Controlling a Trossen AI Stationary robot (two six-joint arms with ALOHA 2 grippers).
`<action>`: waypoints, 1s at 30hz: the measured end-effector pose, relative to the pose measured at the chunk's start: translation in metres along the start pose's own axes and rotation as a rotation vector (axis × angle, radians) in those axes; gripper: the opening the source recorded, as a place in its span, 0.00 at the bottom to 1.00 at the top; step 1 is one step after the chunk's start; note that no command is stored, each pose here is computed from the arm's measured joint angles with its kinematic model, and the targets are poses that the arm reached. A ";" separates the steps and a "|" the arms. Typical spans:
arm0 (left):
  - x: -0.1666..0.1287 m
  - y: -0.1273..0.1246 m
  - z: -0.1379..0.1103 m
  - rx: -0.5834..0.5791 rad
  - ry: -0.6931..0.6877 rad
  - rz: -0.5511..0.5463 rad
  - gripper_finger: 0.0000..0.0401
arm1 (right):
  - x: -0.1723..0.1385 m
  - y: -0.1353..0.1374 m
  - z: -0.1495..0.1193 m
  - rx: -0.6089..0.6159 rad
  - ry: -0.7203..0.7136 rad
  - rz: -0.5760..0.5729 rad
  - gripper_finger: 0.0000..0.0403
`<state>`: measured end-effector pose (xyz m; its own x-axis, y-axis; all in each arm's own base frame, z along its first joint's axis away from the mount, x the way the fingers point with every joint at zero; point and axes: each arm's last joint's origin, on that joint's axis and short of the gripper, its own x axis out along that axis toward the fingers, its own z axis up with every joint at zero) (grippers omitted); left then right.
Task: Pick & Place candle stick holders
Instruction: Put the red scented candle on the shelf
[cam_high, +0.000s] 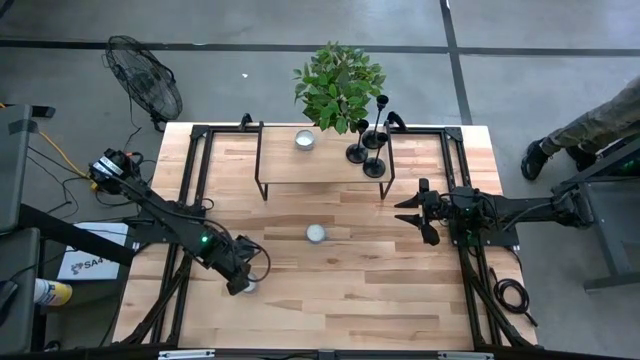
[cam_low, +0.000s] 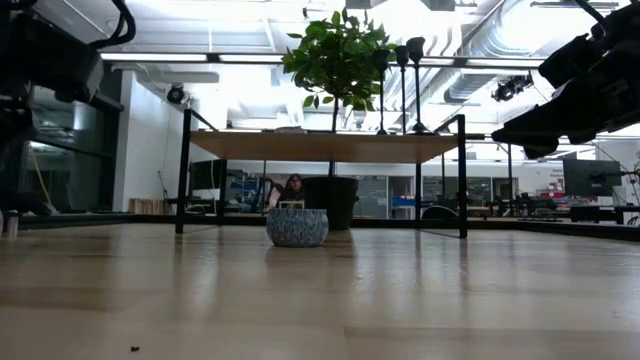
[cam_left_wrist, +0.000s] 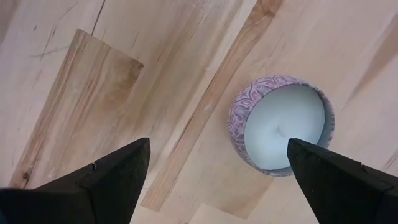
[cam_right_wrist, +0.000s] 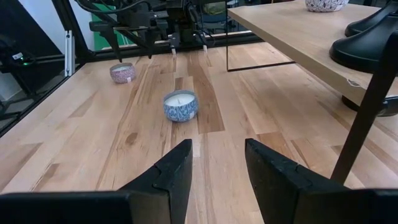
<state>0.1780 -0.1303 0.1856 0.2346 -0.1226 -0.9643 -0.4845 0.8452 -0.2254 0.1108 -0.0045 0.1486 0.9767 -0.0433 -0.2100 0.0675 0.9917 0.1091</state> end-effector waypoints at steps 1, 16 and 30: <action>0.000 0.000 0.000 -0.001 0.000 -0.002 0.93 | 0.000 0.000 0.000 0.001 0.000 0.000 0.35; 0.011 -0.002 0.001 -0.018 0.018 0.036 0.93 | 0.000 0.000 0.000 0.001 0.000 0.000 0.35; 0.011 -0.002 0.001 -0.018 0.008 0.044 0.79 | 0.000 0.000 0.000 0.000 0.000 0.000 0.35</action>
<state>0.1824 -0.1325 0.1752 0.2066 -0.0898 -0.9743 -0.5094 0.8403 -0.1855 0.1108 -0.0045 0.1486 0.9767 -0.0431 -0.2102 0.0672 0.9918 0.1091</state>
